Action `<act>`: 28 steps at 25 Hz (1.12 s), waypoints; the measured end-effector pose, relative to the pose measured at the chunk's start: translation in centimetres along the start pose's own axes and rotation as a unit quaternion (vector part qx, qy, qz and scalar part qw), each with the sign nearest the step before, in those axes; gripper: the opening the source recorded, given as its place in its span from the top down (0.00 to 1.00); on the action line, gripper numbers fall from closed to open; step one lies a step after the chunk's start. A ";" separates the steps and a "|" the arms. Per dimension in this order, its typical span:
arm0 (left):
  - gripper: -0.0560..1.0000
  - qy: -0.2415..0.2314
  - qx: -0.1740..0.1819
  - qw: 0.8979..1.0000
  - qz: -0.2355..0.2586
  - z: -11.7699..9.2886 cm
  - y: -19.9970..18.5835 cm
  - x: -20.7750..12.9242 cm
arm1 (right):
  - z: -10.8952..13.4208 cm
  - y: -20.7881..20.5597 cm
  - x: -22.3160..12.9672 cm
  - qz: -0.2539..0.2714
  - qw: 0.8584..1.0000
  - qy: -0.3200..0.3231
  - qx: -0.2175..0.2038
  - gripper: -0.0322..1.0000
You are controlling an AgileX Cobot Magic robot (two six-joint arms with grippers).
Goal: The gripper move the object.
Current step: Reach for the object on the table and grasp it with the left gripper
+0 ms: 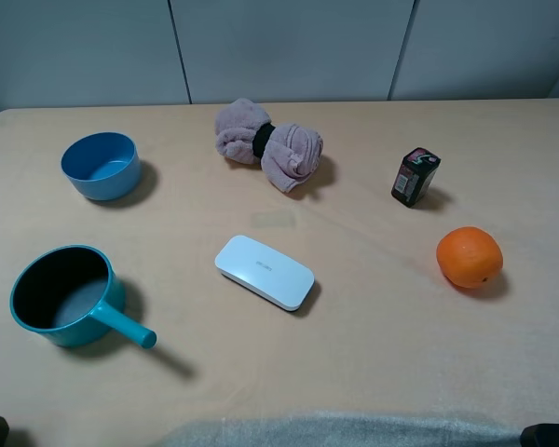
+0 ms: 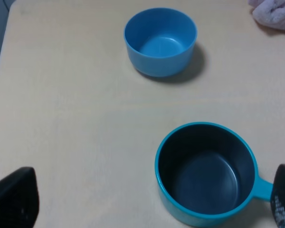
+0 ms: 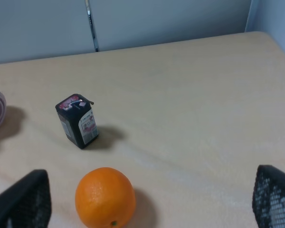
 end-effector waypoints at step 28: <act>0.01 0.005 -0.030 0.965 0.262 0.2 8.8 3.0 | 0.0 0.0 0.0 0.000 1.000 0.000 0.000 0.32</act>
Point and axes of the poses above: a point on each arm's last joint axis where the gripper is mounted, y pointing out along that axis toward the gripper, z along the wrist's bending axis when the last joint is at zero, x = y × z, the point moved 9 cm from there along y, pointing out along that axis toward the gripper, and after that the axes turned 4 degrees about y, right-handed, at the moved point
